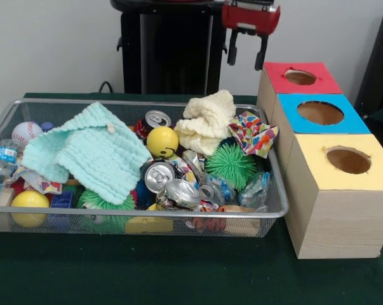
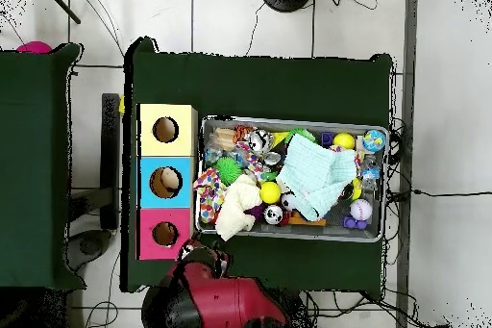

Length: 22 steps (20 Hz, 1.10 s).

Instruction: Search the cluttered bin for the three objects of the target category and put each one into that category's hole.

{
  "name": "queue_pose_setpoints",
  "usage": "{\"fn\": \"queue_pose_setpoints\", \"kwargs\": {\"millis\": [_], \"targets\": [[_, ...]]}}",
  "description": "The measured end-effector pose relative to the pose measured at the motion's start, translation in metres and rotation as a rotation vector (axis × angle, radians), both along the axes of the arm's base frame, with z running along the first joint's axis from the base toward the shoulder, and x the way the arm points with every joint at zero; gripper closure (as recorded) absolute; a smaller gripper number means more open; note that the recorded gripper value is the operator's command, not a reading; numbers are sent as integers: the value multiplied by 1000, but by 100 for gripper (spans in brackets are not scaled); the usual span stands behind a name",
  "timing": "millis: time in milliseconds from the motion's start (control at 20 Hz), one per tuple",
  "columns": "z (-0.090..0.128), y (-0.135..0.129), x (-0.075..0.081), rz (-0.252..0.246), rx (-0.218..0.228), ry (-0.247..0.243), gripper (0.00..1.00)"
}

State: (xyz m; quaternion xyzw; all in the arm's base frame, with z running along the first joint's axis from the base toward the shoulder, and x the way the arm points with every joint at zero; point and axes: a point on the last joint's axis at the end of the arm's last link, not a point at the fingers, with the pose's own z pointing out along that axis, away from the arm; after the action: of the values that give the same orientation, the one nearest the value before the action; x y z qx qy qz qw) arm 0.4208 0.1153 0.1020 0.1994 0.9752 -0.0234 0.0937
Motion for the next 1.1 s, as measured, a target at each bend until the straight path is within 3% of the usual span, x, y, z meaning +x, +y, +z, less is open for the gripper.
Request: {"fn": "queue_pose_setpoints", "kwargs": {"millis": [350, 850, 1100], "targets": [[-34, -21, 2, -32, -24, 49, 0], [-57, -62, -8, -105, -67, 102, 0], [-73, -71, -14, -107, -81, 80, 0]]}}
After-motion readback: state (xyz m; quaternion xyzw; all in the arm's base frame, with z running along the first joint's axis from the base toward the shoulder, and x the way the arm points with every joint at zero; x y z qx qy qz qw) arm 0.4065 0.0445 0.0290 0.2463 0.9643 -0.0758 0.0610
